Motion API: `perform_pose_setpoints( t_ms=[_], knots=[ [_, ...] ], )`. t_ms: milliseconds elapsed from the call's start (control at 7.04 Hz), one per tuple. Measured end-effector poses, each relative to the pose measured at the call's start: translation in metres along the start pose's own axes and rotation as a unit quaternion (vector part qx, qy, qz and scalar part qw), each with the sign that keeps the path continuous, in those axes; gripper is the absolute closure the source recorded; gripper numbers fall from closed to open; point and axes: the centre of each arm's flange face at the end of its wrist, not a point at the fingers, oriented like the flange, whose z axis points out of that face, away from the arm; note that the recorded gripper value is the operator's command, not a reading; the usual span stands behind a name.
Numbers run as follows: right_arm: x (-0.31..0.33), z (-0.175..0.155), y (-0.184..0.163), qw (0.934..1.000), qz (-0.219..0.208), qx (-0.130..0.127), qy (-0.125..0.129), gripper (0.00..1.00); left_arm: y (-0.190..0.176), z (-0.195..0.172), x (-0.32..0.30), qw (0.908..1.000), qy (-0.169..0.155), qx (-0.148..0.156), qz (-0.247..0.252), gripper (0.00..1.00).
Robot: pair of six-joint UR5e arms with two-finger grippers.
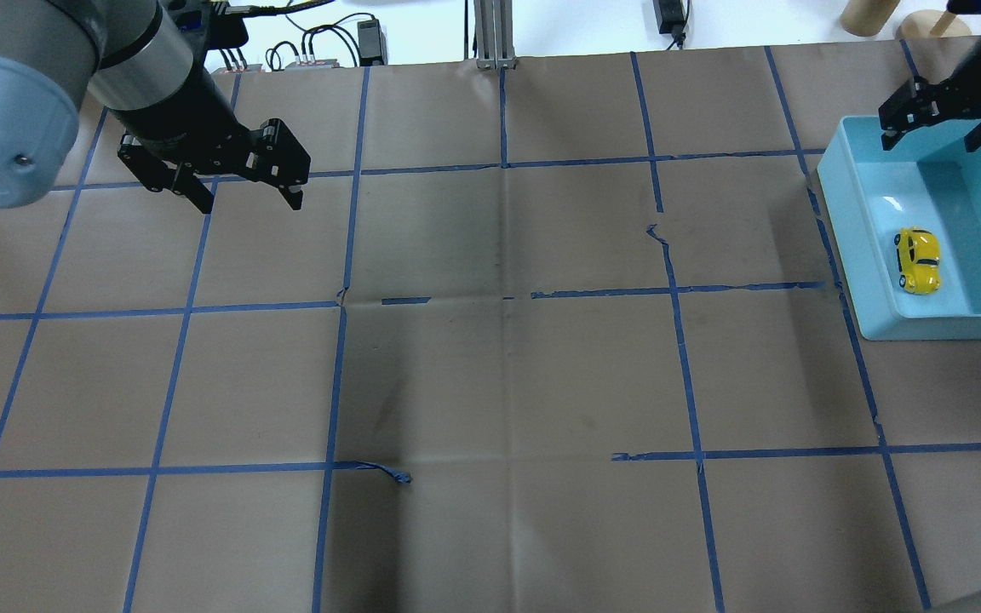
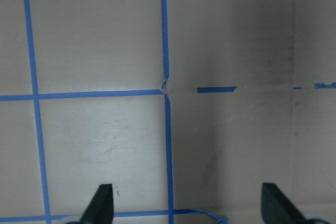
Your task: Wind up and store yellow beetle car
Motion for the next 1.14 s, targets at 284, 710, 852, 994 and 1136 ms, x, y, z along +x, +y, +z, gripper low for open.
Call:
perform_pose_setpoints(
  t_ms=[284, 710, 852, 994, 1136],
  knots=[
    [-0.075, -0.036, 0.024, 0.9996, -0.026, -0.011, -0.007, 0.00, -0.001, -0.001, 0.001, 1.0000, 0.000, 0.001, 0.001, 0.01],
    [-0.132, -0.066, 0.062, 0.9991, -0.029, -0.027, -0.017, 0.00, -0.004, -0.001, 0.001, 1.0000, 0.000, 0.002, 0.001, 0.01],
    [-0.148, -0.068, 0.075, 0.9988, -0.032, -0.031, -0.019, 0.00, -0.005, -0.001, 0.001, 1.0000, 0.000, 0.001, 0.001, 0.01],
    [-0.164, -0.074, 0.089, 0.9989, -0.031, -0.028, -0.020, 0.00, -0.005, -0.001, 0.001, 1.0000, 0.000, 0.001, 0.001, 0.01],
    [-0.181, -0.081, 0.100, 0.9991, -0.028, -0.025, -0.021, 0.00, -0.005, -0.001, 0.001, 1.0000, 0.000, 0.001, 0.001, 0.01]
  ],
)
